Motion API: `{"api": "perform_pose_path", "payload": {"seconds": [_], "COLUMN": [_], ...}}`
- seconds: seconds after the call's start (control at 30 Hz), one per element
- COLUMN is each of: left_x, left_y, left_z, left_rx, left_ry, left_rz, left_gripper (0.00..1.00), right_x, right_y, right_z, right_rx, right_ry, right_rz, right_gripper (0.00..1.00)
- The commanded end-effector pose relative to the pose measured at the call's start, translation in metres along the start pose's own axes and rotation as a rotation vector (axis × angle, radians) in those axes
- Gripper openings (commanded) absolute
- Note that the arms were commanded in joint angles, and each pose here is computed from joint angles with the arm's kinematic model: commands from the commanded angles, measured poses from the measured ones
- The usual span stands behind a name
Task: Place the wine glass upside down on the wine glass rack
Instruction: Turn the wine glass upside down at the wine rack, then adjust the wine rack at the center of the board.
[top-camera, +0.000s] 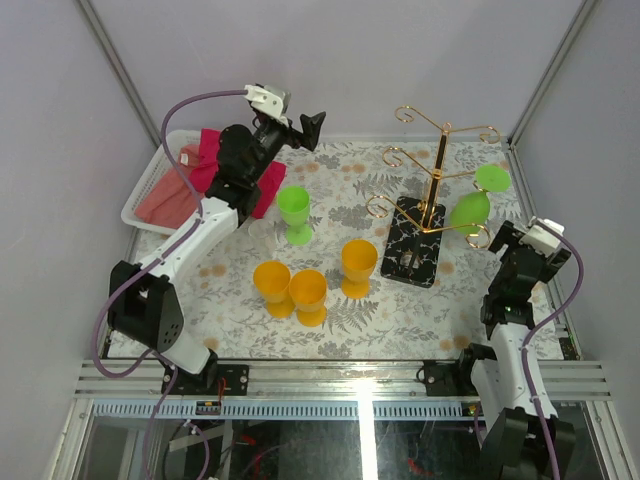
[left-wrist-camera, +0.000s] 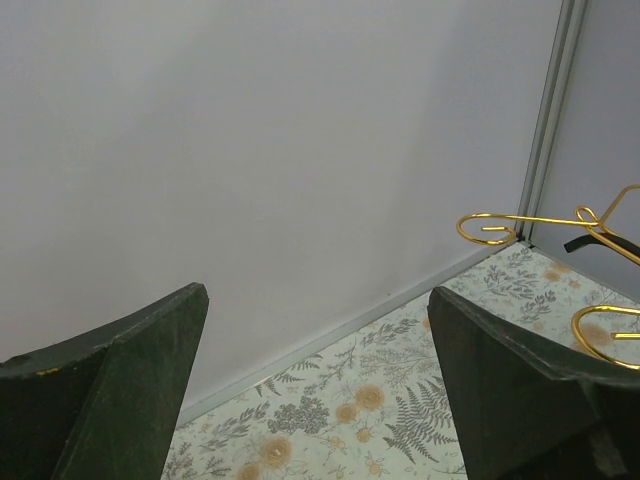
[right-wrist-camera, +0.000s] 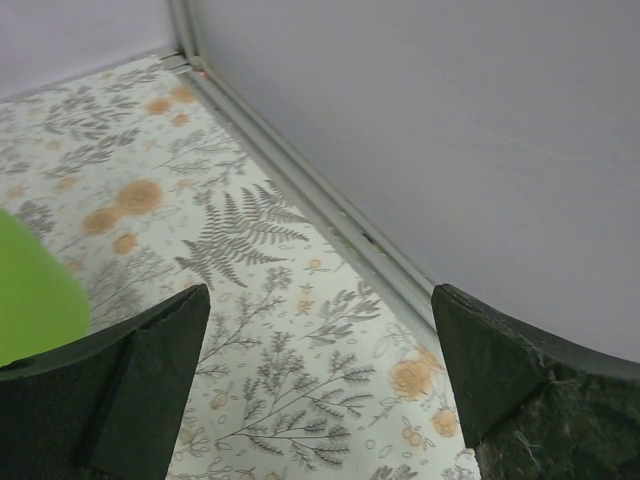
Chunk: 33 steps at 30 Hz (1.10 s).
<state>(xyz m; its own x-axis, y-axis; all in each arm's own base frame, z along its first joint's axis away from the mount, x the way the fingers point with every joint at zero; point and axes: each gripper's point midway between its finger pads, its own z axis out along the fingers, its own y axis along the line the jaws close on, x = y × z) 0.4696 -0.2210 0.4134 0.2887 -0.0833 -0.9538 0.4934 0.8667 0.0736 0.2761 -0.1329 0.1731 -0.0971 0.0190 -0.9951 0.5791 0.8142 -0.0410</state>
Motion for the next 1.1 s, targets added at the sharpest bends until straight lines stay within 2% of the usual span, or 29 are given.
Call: {"api": "perform_pose_path", "payload": {"seconds": [0.0,0.3,0.53,0.6,0.87,0.97,1.07], "left_x": [-0.015,-0.016,-0.020,-0.018,0.006,0.017,0.028], "left_y": [0.008,0.008,0.018,0.022,0.049,0.057,0.054], "left_z": [0.008,0.014,0.021,0.022,0.012,0.003,-0.006], "left_rx": [-0.021,-0.020,-0.051,-0.055,-0.133,-0.160,-0.153], "left_ry": [-0.039,0.007,0.103,0.136,0.311,0.374,0.403], "left_rz": [0.005,-0.028,-0.061,-0.073,-0.101,-0.086,-0.093], "left_gripper": [0.91,0.92,0.93,0.93,0.93,0.93,0.94], "right_x": [-0.044,-0.120,-0.187,-0.219,-0.287,-0.299,-0.294], "right_y": [-0.025,0.000,0.034,0.051,0.128,0.157,0.169], "right_z": [-0.002,0.019,0.043,0.047,0.039,0.028,0.030], "right_rx": [0.149,0.041,-0.101,-0.188,-0.617,-0.802,-0.858], "right_ry": [-0.069,-0.034,0.014,-0.001,-0.049,-0.063,-0.046], "right_rz": [0.041,-0.018,-0.051,-0.050,-0.039,-0.043,-0.014], "right_gripper": [0.99,0.99,0.99,0.99,0.99,0.99,0.99]}}
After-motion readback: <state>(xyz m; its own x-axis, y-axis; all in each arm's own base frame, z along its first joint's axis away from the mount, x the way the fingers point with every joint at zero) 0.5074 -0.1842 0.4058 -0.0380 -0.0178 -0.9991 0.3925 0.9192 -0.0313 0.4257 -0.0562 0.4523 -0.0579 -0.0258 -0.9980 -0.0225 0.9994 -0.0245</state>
